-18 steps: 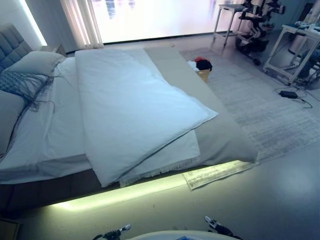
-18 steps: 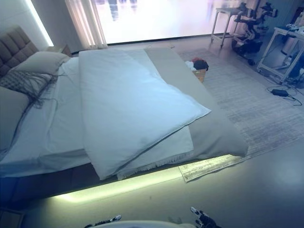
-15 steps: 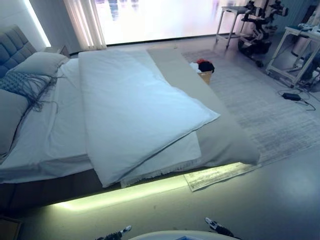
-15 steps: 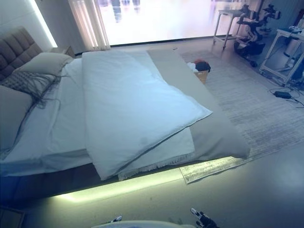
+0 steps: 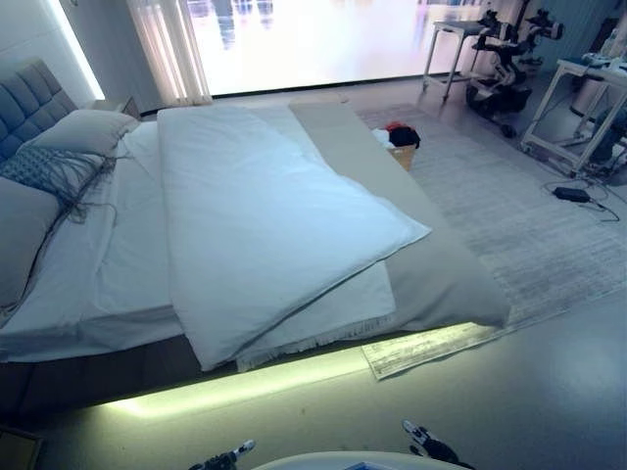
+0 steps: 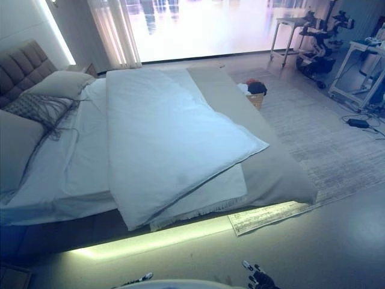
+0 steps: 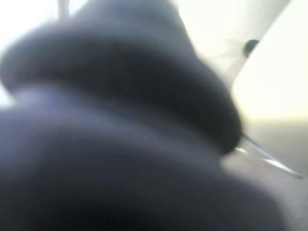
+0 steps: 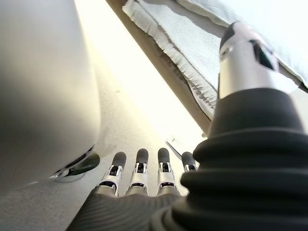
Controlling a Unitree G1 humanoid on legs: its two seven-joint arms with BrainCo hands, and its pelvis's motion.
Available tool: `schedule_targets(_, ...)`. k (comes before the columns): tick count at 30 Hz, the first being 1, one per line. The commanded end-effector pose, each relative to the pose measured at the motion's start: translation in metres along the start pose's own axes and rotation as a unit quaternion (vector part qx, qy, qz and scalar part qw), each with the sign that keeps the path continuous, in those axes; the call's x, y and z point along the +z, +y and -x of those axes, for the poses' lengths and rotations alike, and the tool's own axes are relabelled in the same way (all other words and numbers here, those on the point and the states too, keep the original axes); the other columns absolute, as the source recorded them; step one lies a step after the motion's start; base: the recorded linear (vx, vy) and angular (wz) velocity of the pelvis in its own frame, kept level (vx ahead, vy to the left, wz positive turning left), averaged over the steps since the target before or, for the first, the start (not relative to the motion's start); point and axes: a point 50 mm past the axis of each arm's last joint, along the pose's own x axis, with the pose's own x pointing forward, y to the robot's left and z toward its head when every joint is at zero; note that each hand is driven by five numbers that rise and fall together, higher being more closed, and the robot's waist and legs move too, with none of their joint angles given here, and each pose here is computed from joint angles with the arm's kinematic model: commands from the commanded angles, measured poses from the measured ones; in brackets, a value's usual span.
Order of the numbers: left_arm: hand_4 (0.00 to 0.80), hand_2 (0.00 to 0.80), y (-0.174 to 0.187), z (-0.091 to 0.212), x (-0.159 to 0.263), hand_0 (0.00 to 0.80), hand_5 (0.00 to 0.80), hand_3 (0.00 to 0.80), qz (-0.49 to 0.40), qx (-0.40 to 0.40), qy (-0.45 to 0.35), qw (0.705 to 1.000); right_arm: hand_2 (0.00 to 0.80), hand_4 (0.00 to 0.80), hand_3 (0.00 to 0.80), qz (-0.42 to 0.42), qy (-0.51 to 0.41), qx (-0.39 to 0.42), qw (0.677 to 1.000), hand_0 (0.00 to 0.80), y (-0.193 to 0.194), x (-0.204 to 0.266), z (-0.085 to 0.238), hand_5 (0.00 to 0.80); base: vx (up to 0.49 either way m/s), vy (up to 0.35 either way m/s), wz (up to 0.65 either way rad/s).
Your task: Make the bed neatly
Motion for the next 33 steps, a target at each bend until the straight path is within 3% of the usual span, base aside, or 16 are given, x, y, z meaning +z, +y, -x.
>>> schedule_targets(1,0.0,0.0,-0.015,-0.001,0.032,0.0,0.0,0.0,0.093,-0.021,-0.072,0.993,0.0,0.0,0.0,0.004,-0.049,0.013,0.999,0.0,0.024,0.025,-0.01,0.0,0.0,0.0,0.0)
schedule_targets(6,0.0,0.0,-0.02,0.0,0.033,0.0,0.0,0.0,0.274,-0.088,-0.084,0.954,0.0,0.0,0.0,0.008,-0.044,0.009,0.999,0.0,0.025,0.023,-0.01,0.0,0.012,-0.031,0.0)
schedule_targets(14,0.0,0.0,-0.006,0.0,0.036,0.0,0.0,0.0,0.381,-0.043,-0.123,0.915,0.0,0.0,0.0,-0.004,-0.045,0.002,0.999,0.0,0.024,0.02,-0.01,0.0,0.032,-0.057,0.04)
schedule_targets(19,0.0,0.0,0.003,0.003,0.046,0.0,0.0,0.0,0.414,-0.011,-0.171,0.894,0.0,0.0,0.0,-0.005,-0.039,0.023,0.999,0.0,0.029,0.02,-0.01,0.0,0.026,-0.075,0.05)
schedule_targets(26,0.0,0.0,0.002,0.004,0.065,0.0,0.0,0.0,0.463,-0.059,-0.21,0.859,0.0,0.0,0.0,0.013,-0.063,0.007,0.998,0.0,0.02,0.04,-0.011,0.0,0.0,0.016,0.14)
schedule_targets(33,0.0,0.0,-0.002,0.002,0.05,0.0,0.0,0.0,0.452,-0.059,-0.179,0.872,0.0,0.0,0.0,0.001,-0.057,-0.032,0.998,0.0,-0.004,0.035,-0.005,0.0,0.286,0.202,0.17)
